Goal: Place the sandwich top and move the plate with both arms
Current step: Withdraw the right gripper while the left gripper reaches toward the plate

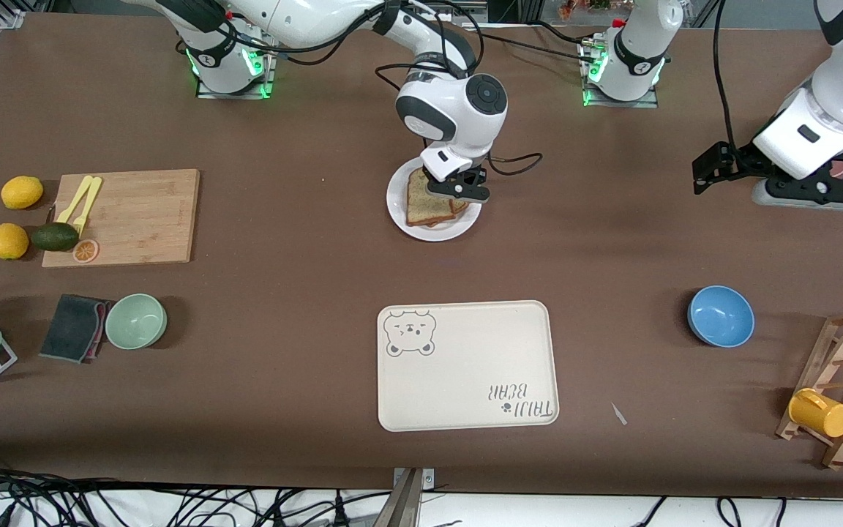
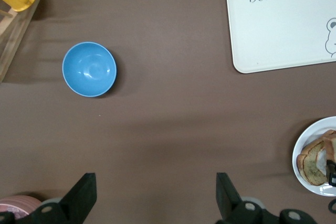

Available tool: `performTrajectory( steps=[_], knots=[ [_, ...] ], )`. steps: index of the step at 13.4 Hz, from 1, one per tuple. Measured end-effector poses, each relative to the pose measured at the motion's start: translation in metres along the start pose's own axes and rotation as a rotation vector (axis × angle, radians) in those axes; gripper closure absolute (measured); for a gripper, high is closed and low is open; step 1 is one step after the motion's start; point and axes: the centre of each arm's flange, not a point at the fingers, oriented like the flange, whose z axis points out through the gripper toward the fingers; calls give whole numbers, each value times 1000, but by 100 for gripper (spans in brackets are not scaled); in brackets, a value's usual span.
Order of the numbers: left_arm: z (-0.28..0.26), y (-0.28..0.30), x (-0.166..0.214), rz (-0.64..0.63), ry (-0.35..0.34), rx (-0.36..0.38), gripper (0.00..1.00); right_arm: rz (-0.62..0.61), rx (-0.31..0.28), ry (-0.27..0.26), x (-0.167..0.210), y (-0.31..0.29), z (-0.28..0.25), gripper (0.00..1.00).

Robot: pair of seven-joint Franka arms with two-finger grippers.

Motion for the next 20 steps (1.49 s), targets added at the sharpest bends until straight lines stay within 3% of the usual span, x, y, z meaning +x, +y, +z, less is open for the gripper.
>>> performTrajectory(
  steps=[2, 5, 8, 13, 16, 20],
  knots=[
    [4, 1, 1, 2, -12, 0, 0, 47, 16, 10, 29, 12, -16, 31],
    [9, 3, 2, 7, -30, 0, 0, 148, 85, 43, 82, 47, -78, 1],
    [19, 21, 1, 28, -74, -50, 0, 276, 139, 29, 127, 109, -160, 0],
    [68, 63, 12, 44, -224, -266, 0, 273, 66, -7, 218, 254, -201, 0],
    [126, 106, 31, 54, -308, -391, 0, 198, 23, -56, 256, 335, -202, 0],
    [198, 153, 45, 52, -402, -541, 1, 18, 85, -92, 275, 430, -228, 0]
  ],
)
